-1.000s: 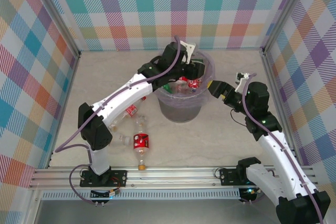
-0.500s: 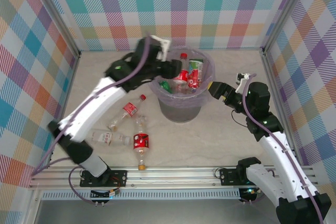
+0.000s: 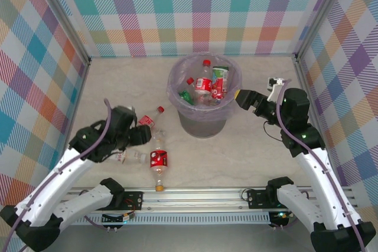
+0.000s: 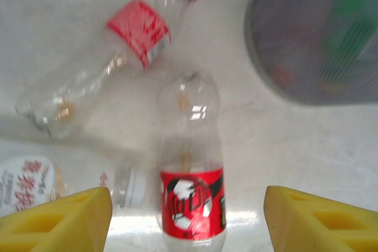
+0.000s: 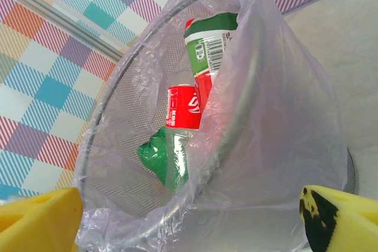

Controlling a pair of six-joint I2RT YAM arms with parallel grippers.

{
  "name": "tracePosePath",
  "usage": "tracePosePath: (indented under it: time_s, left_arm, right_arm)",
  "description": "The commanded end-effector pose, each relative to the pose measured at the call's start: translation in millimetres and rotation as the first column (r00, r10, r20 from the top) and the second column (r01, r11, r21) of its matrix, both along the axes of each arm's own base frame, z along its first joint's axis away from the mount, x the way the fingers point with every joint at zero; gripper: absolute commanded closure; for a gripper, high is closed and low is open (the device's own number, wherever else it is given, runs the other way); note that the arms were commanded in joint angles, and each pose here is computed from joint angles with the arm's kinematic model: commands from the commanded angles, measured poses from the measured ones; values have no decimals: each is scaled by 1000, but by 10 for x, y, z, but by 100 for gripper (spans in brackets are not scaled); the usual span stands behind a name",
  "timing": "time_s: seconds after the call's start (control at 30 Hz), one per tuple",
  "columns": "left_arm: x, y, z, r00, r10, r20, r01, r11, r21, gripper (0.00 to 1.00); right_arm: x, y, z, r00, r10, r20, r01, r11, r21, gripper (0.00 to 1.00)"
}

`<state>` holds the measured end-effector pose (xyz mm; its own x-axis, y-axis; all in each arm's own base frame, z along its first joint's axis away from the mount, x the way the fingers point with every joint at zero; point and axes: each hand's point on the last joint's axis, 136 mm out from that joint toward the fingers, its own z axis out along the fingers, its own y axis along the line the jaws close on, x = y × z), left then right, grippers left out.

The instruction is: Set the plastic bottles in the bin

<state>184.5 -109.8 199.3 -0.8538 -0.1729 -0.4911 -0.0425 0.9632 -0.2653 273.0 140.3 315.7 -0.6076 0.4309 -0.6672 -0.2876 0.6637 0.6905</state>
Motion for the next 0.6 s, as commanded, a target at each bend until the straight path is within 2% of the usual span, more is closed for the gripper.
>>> tracePosePath:
  time_s: [0.0,0.2,0.4,0.57]
  left_arm:
    - [-12,-166,-195,997,64,-33,-66,997,-45,33]
    - [158,-565,-660,995,11,-96,-18,997,-75,29]
    - [245,-685,-1028,985,-3,-174,2,1000,-4,27]
    - [258,-707,-1193,982,2,-187,-1,1000,3,21]
  right_arm:
    - [-10,52,40,1000,28,4,-28,1000,4,6]
    - [-26,24,36,1000,10,-2,-10,1000,9,6]
    - [-78,-17,35,1000,-6,-2,6,1000,0,6]
    - [-106,-45,75,1000,-17,8,17,1000,-3,6]
